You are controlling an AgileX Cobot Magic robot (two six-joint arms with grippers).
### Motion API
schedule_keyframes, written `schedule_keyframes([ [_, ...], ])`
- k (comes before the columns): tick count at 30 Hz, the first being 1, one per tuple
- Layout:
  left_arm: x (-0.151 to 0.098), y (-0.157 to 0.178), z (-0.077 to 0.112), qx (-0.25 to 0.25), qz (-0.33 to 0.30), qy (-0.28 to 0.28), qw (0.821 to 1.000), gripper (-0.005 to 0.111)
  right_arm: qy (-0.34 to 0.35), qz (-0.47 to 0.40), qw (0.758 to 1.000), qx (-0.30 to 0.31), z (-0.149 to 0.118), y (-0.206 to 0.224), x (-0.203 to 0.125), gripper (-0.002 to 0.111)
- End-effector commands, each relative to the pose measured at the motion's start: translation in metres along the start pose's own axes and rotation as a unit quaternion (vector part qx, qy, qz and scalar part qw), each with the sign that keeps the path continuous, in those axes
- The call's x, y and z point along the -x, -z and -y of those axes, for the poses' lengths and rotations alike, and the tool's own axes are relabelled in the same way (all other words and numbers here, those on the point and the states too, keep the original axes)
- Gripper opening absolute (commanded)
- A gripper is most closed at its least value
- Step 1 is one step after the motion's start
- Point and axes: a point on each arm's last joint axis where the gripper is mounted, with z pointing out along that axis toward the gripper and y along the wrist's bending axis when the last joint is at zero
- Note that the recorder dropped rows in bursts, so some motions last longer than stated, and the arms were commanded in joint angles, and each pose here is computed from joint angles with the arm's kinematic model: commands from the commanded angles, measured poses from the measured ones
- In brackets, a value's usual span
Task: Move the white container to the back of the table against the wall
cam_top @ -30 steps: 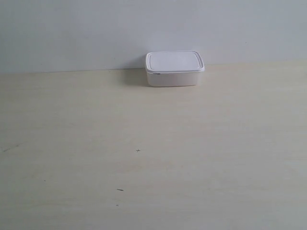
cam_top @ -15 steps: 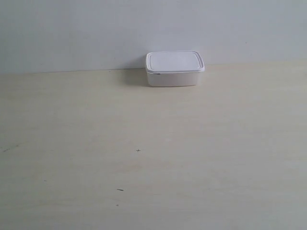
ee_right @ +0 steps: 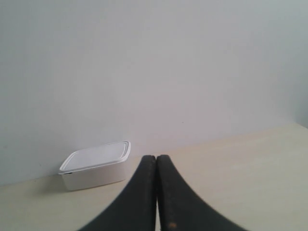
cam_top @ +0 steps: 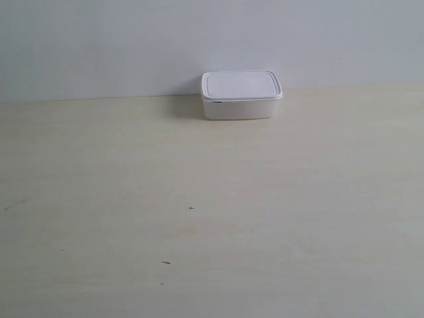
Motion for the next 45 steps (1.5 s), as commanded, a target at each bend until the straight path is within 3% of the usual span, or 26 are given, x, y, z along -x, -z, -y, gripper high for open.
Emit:
schedule_keyframes([
  [1, 0.0, 0.0, 0.001, -0.005, 0.004, 0.003, 1.0, 0.0, 0.006, 0.002, 1.0, -0.001, 0.001, 0.0, -0.001, 0.0],
  [21, 0.0, 0.0, 0.001, -0.005, 0.004, 0.003, 1.0, 0.0, 0.006, 0.004, 1.0, -0.007, 0.002, 0.001, -0.001, 0.0],
  [28, 0.0, 0.0, 0.001, -0.005, 0.004, 0.003, 1.0, 0.0, -0.105, -0.005, 0.993, -0.046, 0.009, 0.001, -0.003, 0.0],
  [30, 0.0, 0.0, 0.001, -0.005, 0.004, 0.003, 1.0, 0.0, -0.107, -0.02, 0.991, -0.075, 0.013, 0.002, -0.006, 0.0],
  [35, 0.0, 0.0, 0.001, -0.005, 0.004, 0.003, 1.0, 0.0, -0.041, -0.093, 0.99, -0.096, 0.017, 0.004, -0.019, 0.0],
  [39, 0.0, 0.0, 0.001, -0.005, 0.004, 0.003, 1.0, 0.0, 0.052, -0.125, 0.99, -0.042, 0.009, 0.004, -0.024, 0.0],
  [45, 0.0, 0.0, 0.001, -0.005, 0.004, 0.003, 1.0, 0.0, 0.085, -0.155, 0.984, 0.008, 0.001, 0.005, -0.029, 0.0],
])
